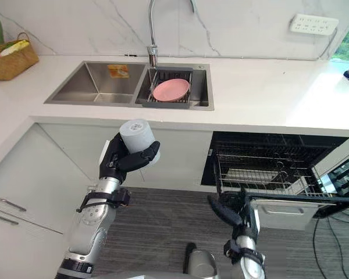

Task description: Walk over to the sink, pick up the cup, carry it to the dishwasher, place the cup inside the dishwasher, then close the dishwasher door

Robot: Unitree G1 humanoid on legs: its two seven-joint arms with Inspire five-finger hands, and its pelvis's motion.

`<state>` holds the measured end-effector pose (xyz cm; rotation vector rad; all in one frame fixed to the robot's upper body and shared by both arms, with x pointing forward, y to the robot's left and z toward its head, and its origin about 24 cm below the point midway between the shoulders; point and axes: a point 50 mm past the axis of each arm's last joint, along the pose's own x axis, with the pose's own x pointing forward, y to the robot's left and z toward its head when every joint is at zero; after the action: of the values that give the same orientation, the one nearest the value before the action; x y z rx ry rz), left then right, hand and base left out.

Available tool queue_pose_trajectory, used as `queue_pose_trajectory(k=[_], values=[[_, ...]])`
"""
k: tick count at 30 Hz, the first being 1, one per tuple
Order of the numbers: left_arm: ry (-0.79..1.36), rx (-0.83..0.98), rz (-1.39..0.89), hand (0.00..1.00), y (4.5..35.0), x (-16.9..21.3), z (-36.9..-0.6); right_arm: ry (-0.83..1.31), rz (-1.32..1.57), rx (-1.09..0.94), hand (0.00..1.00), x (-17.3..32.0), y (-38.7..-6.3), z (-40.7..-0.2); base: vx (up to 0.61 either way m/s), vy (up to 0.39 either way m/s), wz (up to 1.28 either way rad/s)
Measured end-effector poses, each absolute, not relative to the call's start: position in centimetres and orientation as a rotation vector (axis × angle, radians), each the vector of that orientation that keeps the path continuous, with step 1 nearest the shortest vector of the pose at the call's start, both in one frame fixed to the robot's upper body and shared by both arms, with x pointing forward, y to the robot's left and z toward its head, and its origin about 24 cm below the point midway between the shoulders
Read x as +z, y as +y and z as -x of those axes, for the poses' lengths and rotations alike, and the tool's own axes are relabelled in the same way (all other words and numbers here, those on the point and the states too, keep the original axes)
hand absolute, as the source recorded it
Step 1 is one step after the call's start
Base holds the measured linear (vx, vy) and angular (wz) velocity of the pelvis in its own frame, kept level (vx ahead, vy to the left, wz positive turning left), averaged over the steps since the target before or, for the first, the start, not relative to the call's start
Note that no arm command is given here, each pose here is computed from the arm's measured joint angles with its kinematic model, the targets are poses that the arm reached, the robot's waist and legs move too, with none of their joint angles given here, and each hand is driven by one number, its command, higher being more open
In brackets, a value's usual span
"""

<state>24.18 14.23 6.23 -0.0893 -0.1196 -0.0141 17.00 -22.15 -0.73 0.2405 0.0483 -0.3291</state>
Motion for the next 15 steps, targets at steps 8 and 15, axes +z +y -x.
queue_pose_trajectory(k=[8, 15], values=[[-0.141, 0.133, 0.114, 0.0, 17.2, 6.3, -24.0, -0.28, -0.238, -0.292, 1.0, 5.1, -22.8, -19.2, 0.3, -0.115, -0.69], [-0.124, 0.137, 0.113, 0.0, 17.6, 5.8, -23.2, -0.309, -0.272, -0.288, 1.0, 5.9, -21.9, -20.2, 0.33, 0.086, -1.19]])
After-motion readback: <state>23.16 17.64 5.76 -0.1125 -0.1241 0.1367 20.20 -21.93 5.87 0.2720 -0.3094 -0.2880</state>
